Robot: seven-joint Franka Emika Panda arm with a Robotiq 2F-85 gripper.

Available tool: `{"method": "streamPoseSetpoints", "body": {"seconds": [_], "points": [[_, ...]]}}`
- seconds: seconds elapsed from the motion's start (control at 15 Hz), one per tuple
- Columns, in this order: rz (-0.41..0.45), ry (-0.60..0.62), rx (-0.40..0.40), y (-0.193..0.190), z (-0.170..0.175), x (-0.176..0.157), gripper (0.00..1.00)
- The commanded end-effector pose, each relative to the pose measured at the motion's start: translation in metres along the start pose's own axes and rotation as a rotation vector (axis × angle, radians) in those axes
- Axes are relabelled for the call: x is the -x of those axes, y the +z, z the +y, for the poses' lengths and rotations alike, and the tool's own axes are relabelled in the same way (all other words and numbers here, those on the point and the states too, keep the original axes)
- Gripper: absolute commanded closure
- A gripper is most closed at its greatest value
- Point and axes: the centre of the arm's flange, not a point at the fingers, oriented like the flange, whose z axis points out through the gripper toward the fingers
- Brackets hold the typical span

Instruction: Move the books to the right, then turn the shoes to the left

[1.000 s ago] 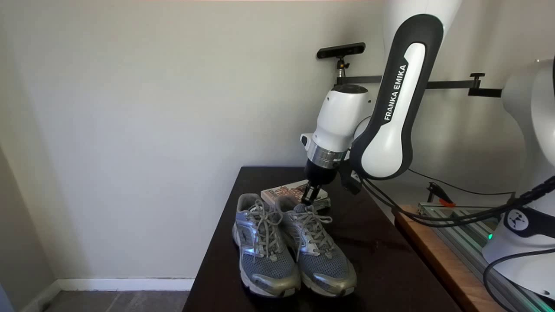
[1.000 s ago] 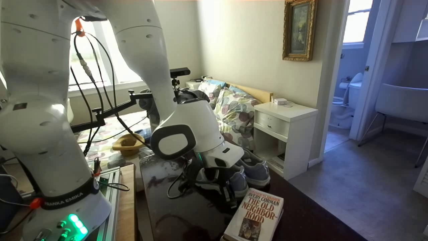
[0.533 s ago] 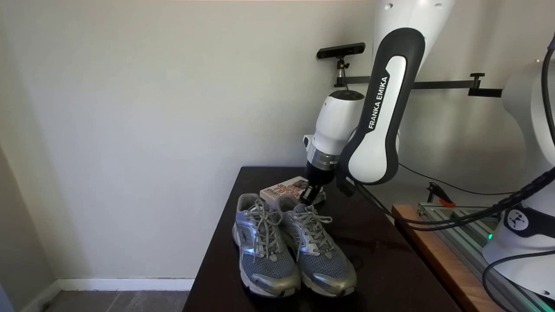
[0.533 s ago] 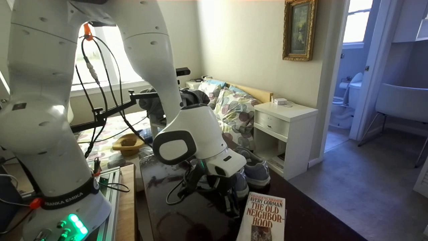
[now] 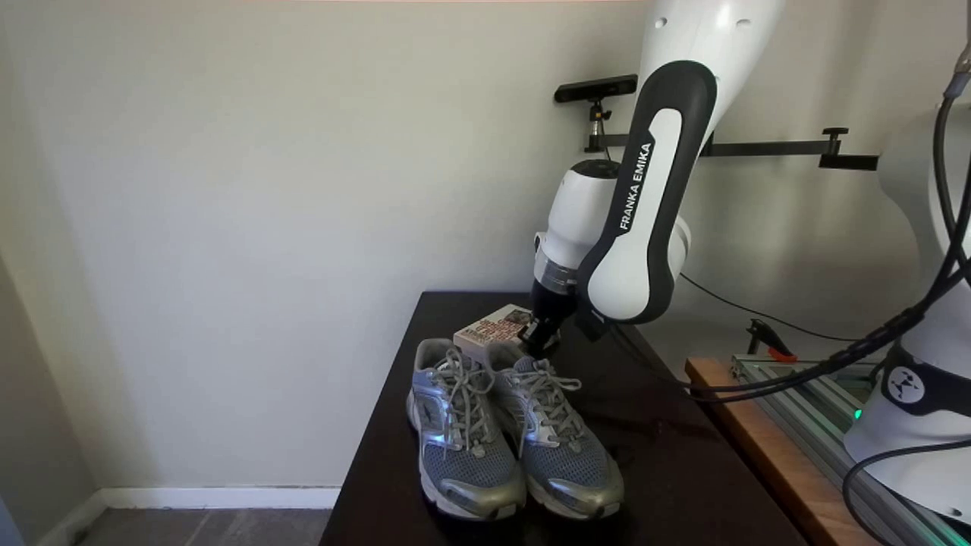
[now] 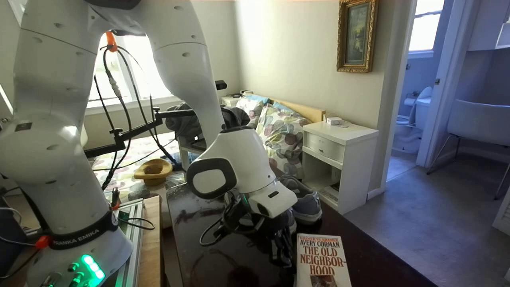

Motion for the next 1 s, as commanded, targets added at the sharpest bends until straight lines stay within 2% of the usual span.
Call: {"method": "streamPoseSetpoints", "body": {"seconds": [0.0, 0.6, 0.93], "points": [[-0.032, 0.038, -0.051, -0.017, -0.016, -0.008, 1.00], [-0.096, 0.034, -0.110, -0.017, -0.039, -0.032, 1.00], [-0.177, 0.047, -0.101, -0.021, -0.042, -0.040, 1.00]]}}
